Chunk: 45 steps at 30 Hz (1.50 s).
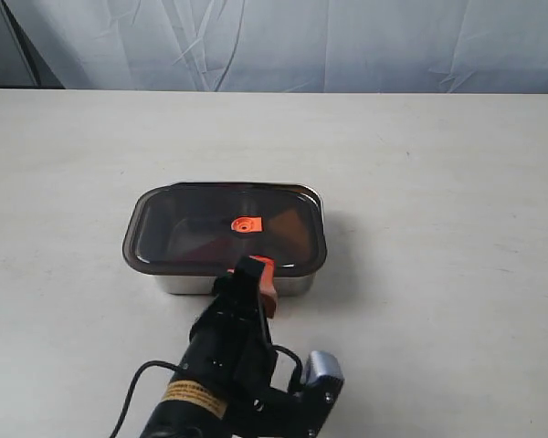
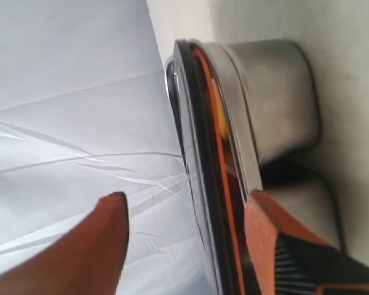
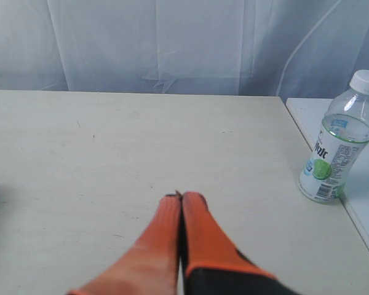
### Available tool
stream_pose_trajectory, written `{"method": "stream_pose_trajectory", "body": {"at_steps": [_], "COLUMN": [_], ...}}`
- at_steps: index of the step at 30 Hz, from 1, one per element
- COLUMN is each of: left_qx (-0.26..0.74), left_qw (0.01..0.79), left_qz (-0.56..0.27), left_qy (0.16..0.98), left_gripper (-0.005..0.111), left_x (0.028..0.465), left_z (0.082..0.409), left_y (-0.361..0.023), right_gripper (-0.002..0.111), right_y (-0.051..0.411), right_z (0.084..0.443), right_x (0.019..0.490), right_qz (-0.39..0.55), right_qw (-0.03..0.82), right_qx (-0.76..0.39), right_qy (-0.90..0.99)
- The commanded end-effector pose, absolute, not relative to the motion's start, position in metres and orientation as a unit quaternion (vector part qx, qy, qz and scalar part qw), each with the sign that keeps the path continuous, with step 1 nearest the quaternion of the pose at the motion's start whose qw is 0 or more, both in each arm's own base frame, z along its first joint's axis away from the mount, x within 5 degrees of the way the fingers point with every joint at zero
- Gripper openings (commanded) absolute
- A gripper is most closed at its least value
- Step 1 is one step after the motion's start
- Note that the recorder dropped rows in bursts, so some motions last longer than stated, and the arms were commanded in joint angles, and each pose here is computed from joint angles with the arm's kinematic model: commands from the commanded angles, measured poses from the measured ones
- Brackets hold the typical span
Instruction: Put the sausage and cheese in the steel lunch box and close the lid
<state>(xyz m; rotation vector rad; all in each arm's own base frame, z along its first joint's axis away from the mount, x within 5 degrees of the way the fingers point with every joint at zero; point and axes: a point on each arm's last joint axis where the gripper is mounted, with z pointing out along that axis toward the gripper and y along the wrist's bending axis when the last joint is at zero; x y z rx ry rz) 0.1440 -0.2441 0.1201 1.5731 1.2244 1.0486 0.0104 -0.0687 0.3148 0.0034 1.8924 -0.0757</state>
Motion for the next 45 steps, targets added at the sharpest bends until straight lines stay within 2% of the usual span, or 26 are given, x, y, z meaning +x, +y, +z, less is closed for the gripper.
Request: {"method": "stream_pose_trajectory", "body": {"at_steps": [1, 3, 8, 9, 14, 21, 33, 41, 45], "left_qx": [0.629, 0.624, 0.553, 0.537, 0.458, 0.392, 0.248, 0.192, 0.116], "left_qw": [0.455, 0.470, 0.488, 0.484, 0.461, 0.509, 0.522, 0.544, 0.560], "left_qz": [0.414, 0.399, 0.354, 0.351, 0.318, 0.231, 0.120, 0.056, 0.017], "left_qy": [0.476, 0.480, 0.574, 0.596, 0.690, 0.731, 0.807, 0.815, 0.820], "left_gripper": [0.054, 0.048, 0.005, 0.000, 0.000, 0.000, 0.000, 0.000, 0.000], "left_x": [0.126, 0.119, 0.110, 0.110, 0.108, 0.119, 0.219, 0.260, 0.281], "left_z": [0.124, 0.129, 0.147, 0.151, 0.173, 0.225, 0.277, 0.298, 0.310], "left_y": [-0.252, -0.255, -0.251, -0.249, -0.243, -0.245, -0.190, -0.159, -0.136], "right_gripper": [-0.001, -0.001, -0.001, -0.001, -0.001, -0.001, -0.001, -0.001, -0.001], "right_y": [-0.069, -0.069, -0.069, -0.068, -0.066, -0.066, -0.066, -0.067, -0.066], "right_z": [0.314, 0.314, 0.311, 0.309, 0.305, 0.305, 0.305, 0.305, 0.305], "right_x": [0.011, 0.011, 0.012, 0.013, 0.015, 0.015, 0.015, 0.015, 0.015], "right_qz": [-0.037, -0.037, -0.043, -0.045, -0.048, -0.047, -0.047, -0.049, -0.047], "right_qw": [0.586, 0.586, 0.584, 0.581, 0.575, 0.575, 0.575, 0.576, 0.575], "right_qx": [0.001, 0.001, -0.001, -0.002, -0.006, -0.006, -0.006, -0.006, -0.006], "right_qy": [0.809, 0.809, 0.811, 0.813, 0.816, 0.817, 0.817, 0.816, 0.817]}}
